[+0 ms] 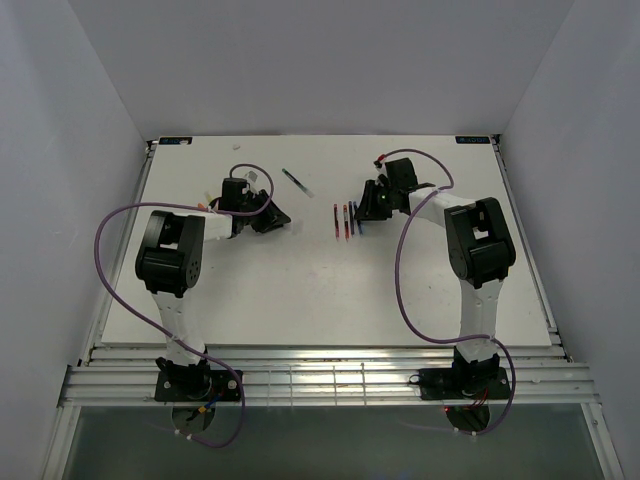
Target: Open the pen caps
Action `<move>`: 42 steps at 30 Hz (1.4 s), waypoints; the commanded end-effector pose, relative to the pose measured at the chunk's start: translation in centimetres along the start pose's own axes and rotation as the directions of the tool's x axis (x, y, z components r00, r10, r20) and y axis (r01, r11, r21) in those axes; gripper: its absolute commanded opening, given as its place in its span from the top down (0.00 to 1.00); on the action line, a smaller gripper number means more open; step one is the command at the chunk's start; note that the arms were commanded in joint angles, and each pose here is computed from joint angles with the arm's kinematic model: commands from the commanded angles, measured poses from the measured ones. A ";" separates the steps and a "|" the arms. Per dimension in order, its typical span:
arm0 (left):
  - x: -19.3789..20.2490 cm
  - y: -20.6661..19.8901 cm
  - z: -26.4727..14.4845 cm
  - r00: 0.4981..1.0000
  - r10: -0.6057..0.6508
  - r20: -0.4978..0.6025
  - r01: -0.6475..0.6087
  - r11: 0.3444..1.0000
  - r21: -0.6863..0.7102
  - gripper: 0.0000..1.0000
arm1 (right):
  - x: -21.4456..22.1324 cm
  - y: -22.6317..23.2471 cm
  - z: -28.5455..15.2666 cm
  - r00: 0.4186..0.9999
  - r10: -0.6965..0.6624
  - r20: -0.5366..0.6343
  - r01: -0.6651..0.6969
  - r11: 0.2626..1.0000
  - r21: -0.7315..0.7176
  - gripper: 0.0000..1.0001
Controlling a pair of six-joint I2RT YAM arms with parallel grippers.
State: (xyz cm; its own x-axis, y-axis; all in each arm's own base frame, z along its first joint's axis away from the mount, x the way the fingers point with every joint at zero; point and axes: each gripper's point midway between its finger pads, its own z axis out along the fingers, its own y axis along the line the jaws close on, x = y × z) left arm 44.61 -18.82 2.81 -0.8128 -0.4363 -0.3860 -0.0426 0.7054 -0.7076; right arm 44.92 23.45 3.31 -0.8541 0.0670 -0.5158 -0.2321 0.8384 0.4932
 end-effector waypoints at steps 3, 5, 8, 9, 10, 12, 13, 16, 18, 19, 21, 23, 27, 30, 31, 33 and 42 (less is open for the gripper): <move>-1.2 -0.6 -1.5 0.999 0.036 0.029 -0.036 0.999 -0.005 0.59 | -4.6 2.8 -2.1 0.992 -0.050 0.115 0.059 0.995 -0.080 0.66; -1.5 -0.8 -1.9 0.998 0.042 0.039 -0.042 0.999 -0.007 0.59 | -5.8 2.5 -2.7 0.989 -0.048 0.142 0.057 0.996 -0.064 0.66; -1.8 -1.1 -2.3 0.998 0.046 0.047 -0.046 0.999 -0.002 0.58 | -7.5 1.3 -3.7 0.984 -0.027 0.177 0.036 0.998 -0.047 0.66; -1.8 -1.2 -2.4 0.998 0.045 0.048 -0.045 0.999 0.001 0.58 | -7.9 0.8 -3.9 0.983 -0.021 0.184 0.028 0.999 -0.037 0.66; -1.9 -1.5 -2.4 0.998 0.039 0.048 -0.040 0.999 0.007 0.58 | -8.7 -0.5 -4.3 0.980 -0.009 0.201 0.011 1.000 -0.010 0.65; -2.0 -1.9 -2.7 0.998 0.035 0.052 -0.036 0.999 0.016 0.58 | -9.9 -1.4 -4.6 0.976 -0.015 0.216 0.011 1.000 0.017 0.65; -2.1 -2.0 -2.8 0.998 0.035 0.057 -0.036 0.999 0.022 0.57 | -10.7 -2.6 -4.9 0.973 -0.016 0.229 0.004 0.999 0.052 0.65; -2.3 -2.9 -3.1 0.997 0.028 0.066 -0.032 0.998 0.052 0.56 | -13.0 -4.8 -4.9 0.969 -0.066 0.237 0.031 0.988 0.150 0.65; -2.3 -3.2 -3.3 0.998 0.022 0.067 -0.027 0.998 0.064 0.55 | -14.5 -5.8 -4.5 0.966 -0.120 0.227 0.074 0.977 0.202 0.64; -2.4 -3.4 -3.4 0.997 0.024 0.072 -0.029 0.997 0.068 0.55 | -15.2 -6.4 -4.6 0.963 -0.137 0.232 0.079 0.967 0.243 0.64; -2.2 -3.5 -3.4 0.997 0.023 0.068 -0.028 0.997 0.072 0.54 | -16.6 -7.1 -4.0 0.956 -0.179 0.234 0.112 0.955 0.275 0.60; -2.2 -3.5 -3.5 0.998 0.022 0.067 -0.027 0.997 0.076 0.54 | -16.5 -8.2 -3.2 0.959 -0.189 0.212 0.118 0.943 0.310 0.56; -2.2 -3.5 -3.5 0.997 0.023 0.067 -0.028 0.997 0.078 0.54 | -16.9 -9.1 -2.3 0.955 -0.217 0.202 0.141 0.931 0.338 0.54; -2.0 -3.5 -3.5 0.998 0.017 0.062 -0.022 0.996 0.084 0.53 | -16.7 -10.0 -1.6 0.956 -0.224 0.190 0.145 0.923 0.356 0.53; -2.1 -3.7 -3.5 0.998 0.016 0.062 -0.022 0.996 0.090 0.53 | -16.5 -10.3 -1.3 0.957 -0.225 0.184 0.146 0.920 0.364 0.53; -2.0 -3.9 -3.5 0.998 0.018 0.062 -0.023 0.995 0.096 0.53 | -16.3 -10.6 -0.8 0.958 -0.225 0.176 0.148 0.918 0.369 0.53; -1.7 -3.7 -3.6 0.998 0.012 0.058 -0.017 0.995 0.100 0.53 | -14.3 -11.2 1.9 0.964 -0.241 0.114 0.180 0.903 0.390 0.59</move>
State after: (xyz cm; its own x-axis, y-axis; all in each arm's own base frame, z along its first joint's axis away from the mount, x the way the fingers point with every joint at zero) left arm 44.03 -18.52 4.95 -0.8034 -0.4565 -0.3823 -0.0331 0.6754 -0.7368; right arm 59.91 13.46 3.27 -0.7369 -0.0405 -0.6748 -0.1699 0.9773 0.1270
